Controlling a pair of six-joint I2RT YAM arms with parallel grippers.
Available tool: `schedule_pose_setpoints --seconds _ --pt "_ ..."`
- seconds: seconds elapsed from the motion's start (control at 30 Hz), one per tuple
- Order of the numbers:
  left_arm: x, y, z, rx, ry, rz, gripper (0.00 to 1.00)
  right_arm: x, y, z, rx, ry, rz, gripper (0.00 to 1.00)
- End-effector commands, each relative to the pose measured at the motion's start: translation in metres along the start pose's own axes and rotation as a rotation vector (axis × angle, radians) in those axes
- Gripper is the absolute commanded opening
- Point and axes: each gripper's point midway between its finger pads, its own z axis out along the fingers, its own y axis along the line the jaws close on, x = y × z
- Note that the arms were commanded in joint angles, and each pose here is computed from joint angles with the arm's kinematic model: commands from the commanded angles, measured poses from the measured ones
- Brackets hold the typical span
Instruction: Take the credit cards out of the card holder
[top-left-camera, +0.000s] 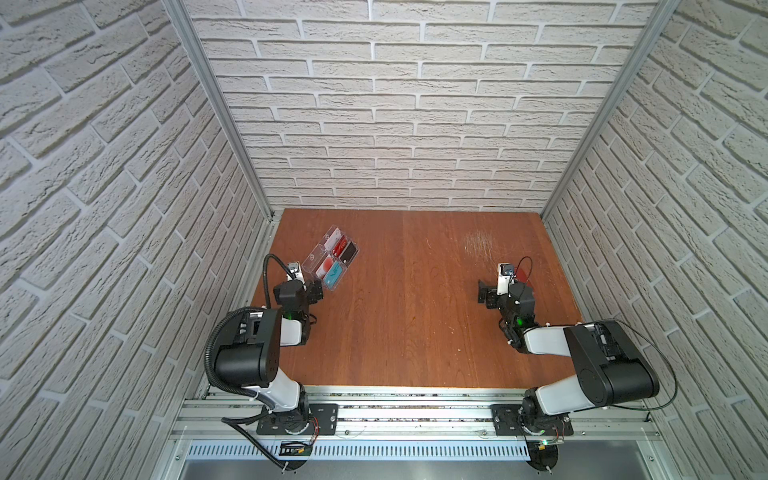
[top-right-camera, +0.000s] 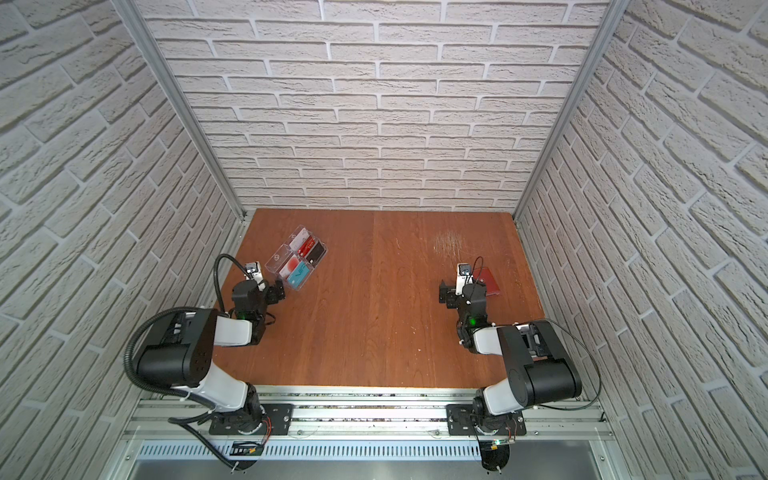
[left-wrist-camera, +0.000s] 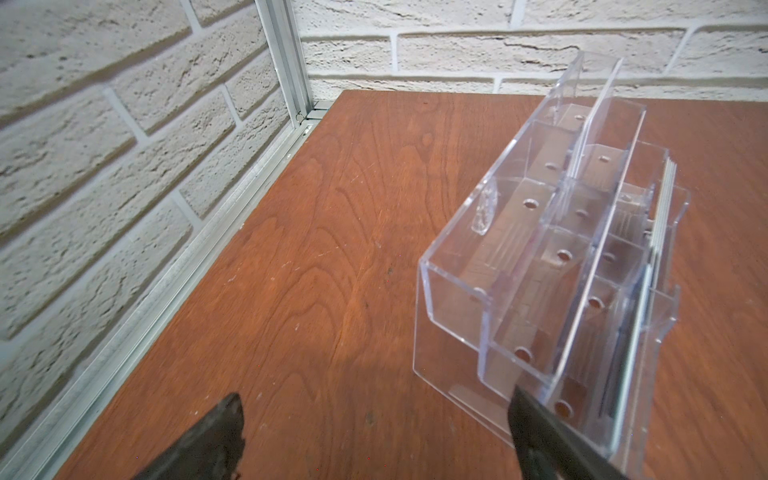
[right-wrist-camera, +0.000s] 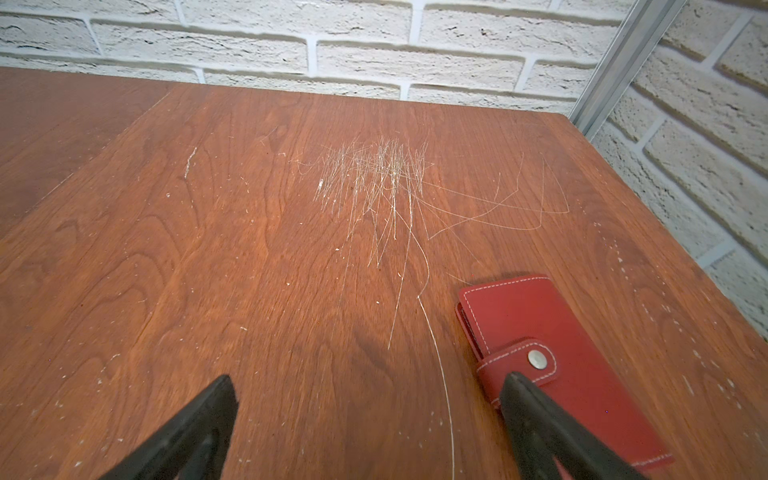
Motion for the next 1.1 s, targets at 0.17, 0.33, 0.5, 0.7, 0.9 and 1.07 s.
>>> schedule_pose_setpoints --seconds 0.17,0.33,0.5,0.7,0.9,1.07 --pt "-0.016 0.002 0.001 -0.005 -0.054 -0.003 0.98 -0.017 0.001 0.002 -0.007 -0.051 0.005 1.00" --pt "-0.016 0.002 0.001 -0.002 -0.052 -0.004 0.98 -0.017 0.001 0.002 -0.008 -0.054 0.004 1.00" --pt "-0.015 0.003 0.002 0.012 -0.049 -0.013 0.98 -0.017 0.001 0.001 -0.008 -0.055 0.005 1.00" --pt "-0.033 0.006 0.000 0.002 -0.028 -0.019 0.98 -0.037 -0.006 -0.011 0.045 0.001 0.000 1.00" --pt "-0.072 0.031 0.001 -0.100 0.168 -0.104 0.98 -0.049 -0.011 -0.025 0.145 0.045 -0.018 1.00" --pt "-0.098 0.030 -0.026 -0.072 0.121 -0.246 0.98 -0.090 -0.015 -0.047 0.178 0.052 0.125 1.00"
